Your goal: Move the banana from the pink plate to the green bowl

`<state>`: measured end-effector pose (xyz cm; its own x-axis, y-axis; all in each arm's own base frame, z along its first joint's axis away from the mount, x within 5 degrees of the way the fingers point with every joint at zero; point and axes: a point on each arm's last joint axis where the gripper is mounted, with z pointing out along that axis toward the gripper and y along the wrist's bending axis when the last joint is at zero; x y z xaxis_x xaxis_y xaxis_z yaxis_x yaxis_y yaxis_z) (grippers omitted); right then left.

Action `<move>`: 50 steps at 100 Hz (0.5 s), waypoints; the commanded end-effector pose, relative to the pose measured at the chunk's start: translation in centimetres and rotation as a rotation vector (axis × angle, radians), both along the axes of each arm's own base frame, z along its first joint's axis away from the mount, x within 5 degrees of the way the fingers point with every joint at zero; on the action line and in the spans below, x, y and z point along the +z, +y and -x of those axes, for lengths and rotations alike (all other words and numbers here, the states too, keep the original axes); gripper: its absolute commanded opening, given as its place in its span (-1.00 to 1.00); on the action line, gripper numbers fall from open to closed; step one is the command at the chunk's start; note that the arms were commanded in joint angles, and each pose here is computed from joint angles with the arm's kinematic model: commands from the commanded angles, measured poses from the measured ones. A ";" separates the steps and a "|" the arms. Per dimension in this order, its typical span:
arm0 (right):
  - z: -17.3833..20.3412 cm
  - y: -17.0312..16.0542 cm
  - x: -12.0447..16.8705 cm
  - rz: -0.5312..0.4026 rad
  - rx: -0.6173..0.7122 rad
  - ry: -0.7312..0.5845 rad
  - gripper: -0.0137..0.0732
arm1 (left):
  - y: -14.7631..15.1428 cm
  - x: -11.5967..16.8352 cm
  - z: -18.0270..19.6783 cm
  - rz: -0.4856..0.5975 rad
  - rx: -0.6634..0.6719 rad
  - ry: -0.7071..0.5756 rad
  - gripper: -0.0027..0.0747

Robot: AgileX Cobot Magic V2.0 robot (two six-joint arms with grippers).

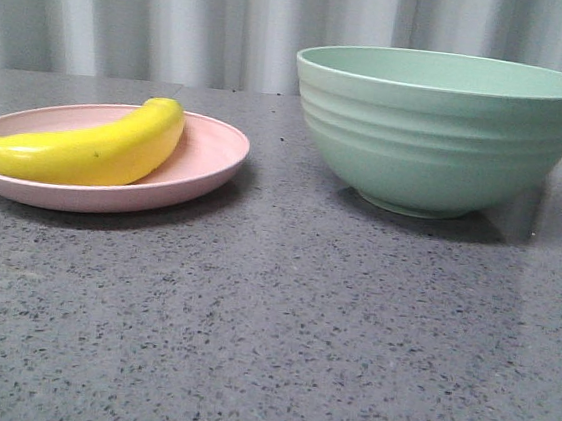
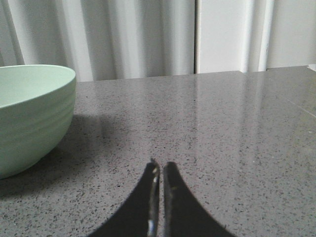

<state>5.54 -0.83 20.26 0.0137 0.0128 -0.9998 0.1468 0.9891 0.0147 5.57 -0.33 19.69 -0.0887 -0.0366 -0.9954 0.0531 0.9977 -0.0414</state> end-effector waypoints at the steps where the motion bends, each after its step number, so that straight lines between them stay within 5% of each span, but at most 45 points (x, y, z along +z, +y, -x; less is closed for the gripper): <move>1: 0.0 0.0 -0.2 0.018 -0.004 -0.055 -0.86 | 0.0 0.2 0.1 0.025 -0.005 -0.102 -0.98; 13: 0.0 0.0 -0.1 0.006 -0.004 -0.063 -0.86 | 0.0 1.2 0.2 0.121 -0.004 -0.186 -0.98; 35: 0.2 0.1 1.6 -0.085 0.004 -0.080 -0.86 | -0.1 3.6 0.7 0.117 -0.017 -0.173 -0.98; 50: 0.3 0.2 3.9 -0.110 0.010 0.023 -0.86 | -0.1 5.7 0.8 0.115 -0.020 -0.182 -0.98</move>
